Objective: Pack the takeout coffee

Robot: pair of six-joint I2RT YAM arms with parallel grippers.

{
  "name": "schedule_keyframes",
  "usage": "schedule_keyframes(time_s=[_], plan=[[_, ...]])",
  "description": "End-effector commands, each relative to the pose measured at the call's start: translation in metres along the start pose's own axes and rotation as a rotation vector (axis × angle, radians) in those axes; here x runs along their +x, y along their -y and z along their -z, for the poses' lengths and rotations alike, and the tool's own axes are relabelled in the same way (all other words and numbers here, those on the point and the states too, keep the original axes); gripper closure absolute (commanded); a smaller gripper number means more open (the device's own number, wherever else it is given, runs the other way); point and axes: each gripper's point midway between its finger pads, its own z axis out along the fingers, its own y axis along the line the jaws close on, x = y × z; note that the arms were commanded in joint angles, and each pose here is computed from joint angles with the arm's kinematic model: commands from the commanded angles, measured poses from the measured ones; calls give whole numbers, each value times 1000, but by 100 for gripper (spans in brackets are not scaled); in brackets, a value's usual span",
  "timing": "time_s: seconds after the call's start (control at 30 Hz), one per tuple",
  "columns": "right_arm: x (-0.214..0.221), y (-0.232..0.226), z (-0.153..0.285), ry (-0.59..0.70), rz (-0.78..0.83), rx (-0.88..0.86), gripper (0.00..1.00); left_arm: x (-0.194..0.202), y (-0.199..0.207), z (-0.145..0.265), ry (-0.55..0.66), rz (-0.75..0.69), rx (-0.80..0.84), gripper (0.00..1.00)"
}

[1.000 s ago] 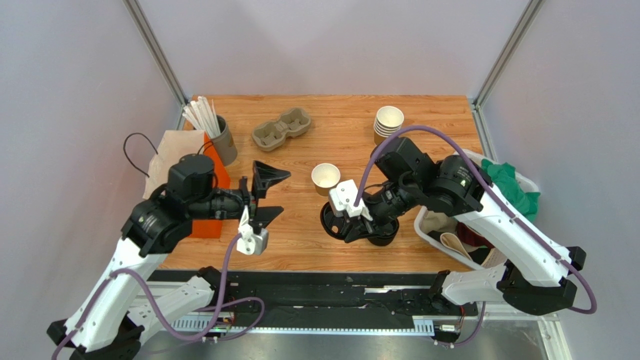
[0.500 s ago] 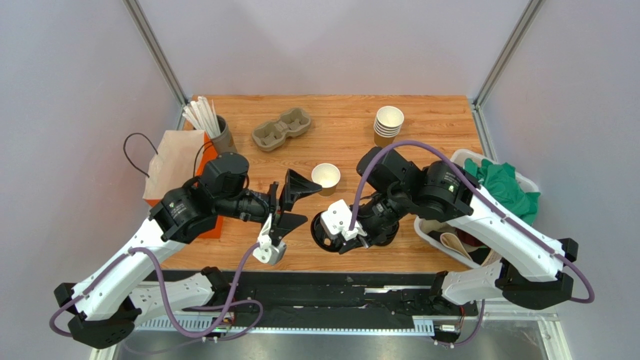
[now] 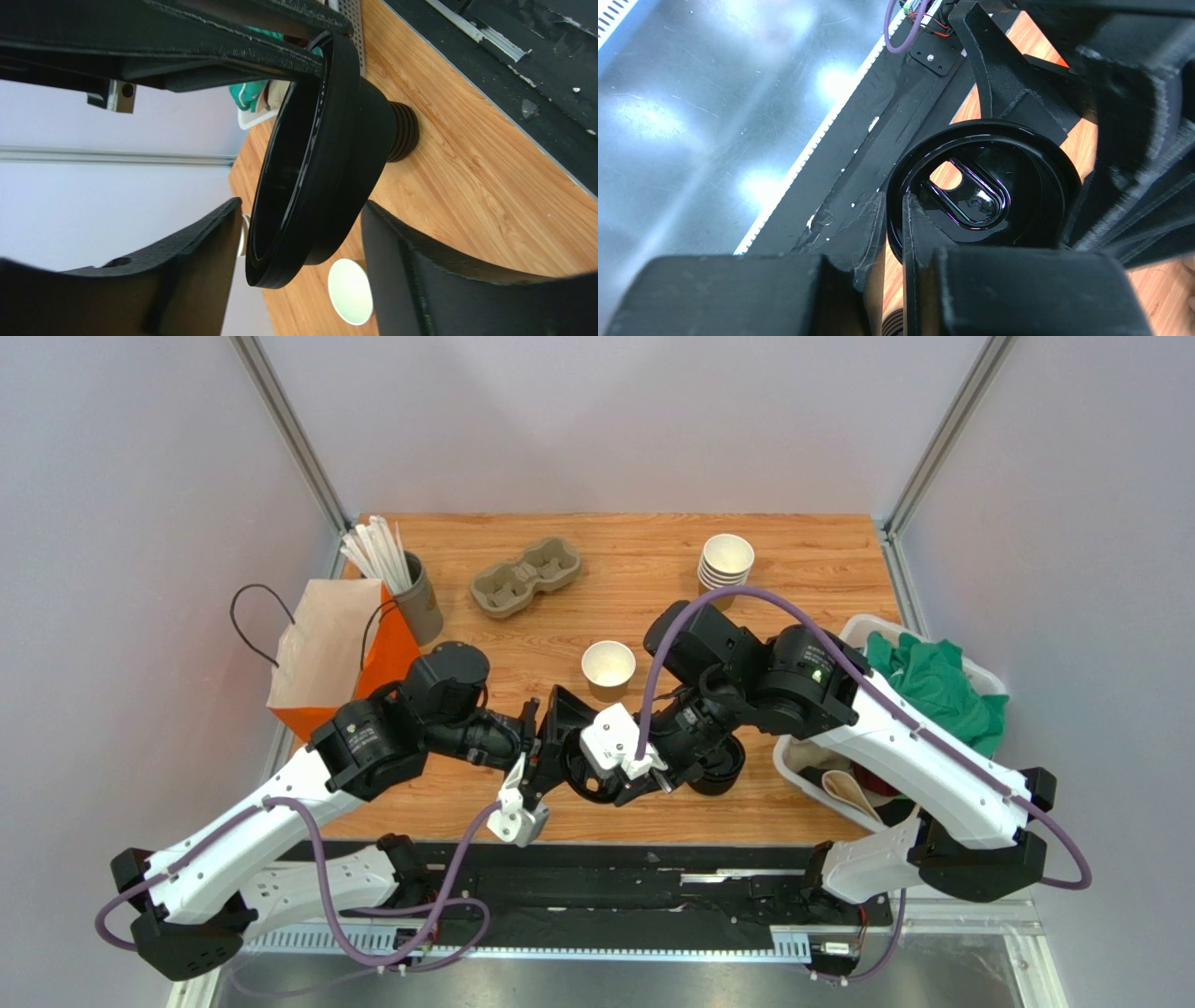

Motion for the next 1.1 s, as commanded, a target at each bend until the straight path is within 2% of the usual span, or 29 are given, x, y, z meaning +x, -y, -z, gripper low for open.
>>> schedule_keyframes(time_s=[0.0,0.03,0.2,0.3,0.37,0.57,0.67,0.7,0.77,0.8,0.9,1.07], plan=[[-2,-12,4,1,-3,-39,89,-17,-10,-2,71,-42,-44,33],[-2,-11,3,0,-3,-41,89,-18,-9,-2,72,-42,-44,36],[-1,-6,2,-11,4,-25,90,-18,-5,-5,75,-37,-38,37],[2,-2,1,-26,5,-11,90,-17,-3,-6,72,-38,-41,41],[5,1,1,-38,3,-3,91,-16,-2,-6,68,-36,-45,65],[8,5,1,-43,-4,9,91,-13,3,-9,63,-19,-51,65],[9,11,4,-57,-14,45,84,-9,-1,-9,47,2,-79,67],[8,16,6,-58,-12,70,76,-7,-1,-9,38,16,-88,67],[9,26,16,-81,-30,153,69,-2,-8,-6,4,73,-133,70],[6,34,21,-78,-25,201,62,1,-9,-5,-11,96,-147,76],[5,54,42,-100,-35,369,56,11,-17,2,-77,175,-200,80],[21,87,86,-160,-57,706,53,30,-34,29,-214,355,-282,80]])
